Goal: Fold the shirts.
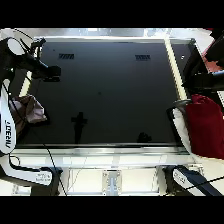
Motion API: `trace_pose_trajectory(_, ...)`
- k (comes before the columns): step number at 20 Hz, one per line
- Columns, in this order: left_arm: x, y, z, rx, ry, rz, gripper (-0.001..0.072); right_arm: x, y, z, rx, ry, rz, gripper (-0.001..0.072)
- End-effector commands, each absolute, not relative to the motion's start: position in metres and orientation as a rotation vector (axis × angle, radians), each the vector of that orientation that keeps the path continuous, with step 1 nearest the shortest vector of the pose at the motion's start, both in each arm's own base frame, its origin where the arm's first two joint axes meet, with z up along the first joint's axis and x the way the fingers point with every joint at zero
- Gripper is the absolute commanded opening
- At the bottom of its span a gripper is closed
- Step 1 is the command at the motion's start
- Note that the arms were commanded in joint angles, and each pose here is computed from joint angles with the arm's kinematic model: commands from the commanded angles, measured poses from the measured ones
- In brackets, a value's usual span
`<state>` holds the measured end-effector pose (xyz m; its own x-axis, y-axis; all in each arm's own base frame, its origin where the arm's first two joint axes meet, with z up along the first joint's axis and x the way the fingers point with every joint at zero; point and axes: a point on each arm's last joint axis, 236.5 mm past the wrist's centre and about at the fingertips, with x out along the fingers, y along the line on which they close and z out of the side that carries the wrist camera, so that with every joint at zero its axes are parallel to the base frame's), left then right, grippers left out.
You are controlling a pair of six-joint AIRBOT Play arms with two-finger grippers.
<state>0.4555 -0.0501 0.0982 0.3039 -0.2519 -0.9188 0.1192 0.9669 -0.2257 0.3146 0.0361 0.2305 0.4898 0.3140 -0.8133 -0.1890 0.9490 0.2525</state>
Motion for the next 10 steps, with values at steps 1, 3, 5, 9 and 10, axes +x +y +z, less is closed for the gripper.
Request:
trace_pose_trajectory(1, 0.4555, -0.0500, 0.0978, -0.123, 1.239, -0.246, 0.0018, 0.3154, 0.0364, 0.2308, 0.134, 1.011, 0.308, 0.0396)
trace_pose_trajectory(3, 0.4555, -0.0500, 0.0979, -0.123, 1.239, -0.246, 0.0017, 0.3152, 0.0366, 0.2307, 0.135, 1.012, 0.308, 0.0396)
trace_pose_trajectory(5, 0.4555, -0.0500, 0.0979, -0.123, 1.239, -0.246, 0.0017, 0.3145, 0.0367, 0.2304, 0.134, 1.015, 0.309, 0.0397)
trace_pose_trajectory(9, 0.4555, -0.0500, 0.0978, -0.123, 1.239, -0.246, 0.0018, 0.3137, 0.0368, 0.2299, 0.134, 1.019, 0.310, 0.0397)
trace_pose_trajectory(10, 0.4555, -0.0500, 0.0979, -0.123, 1.239, -0.246, 0.0018, 0.3137, 0.0367, 0.2299, 0.134, 1.019, 0.310, 0.0397)
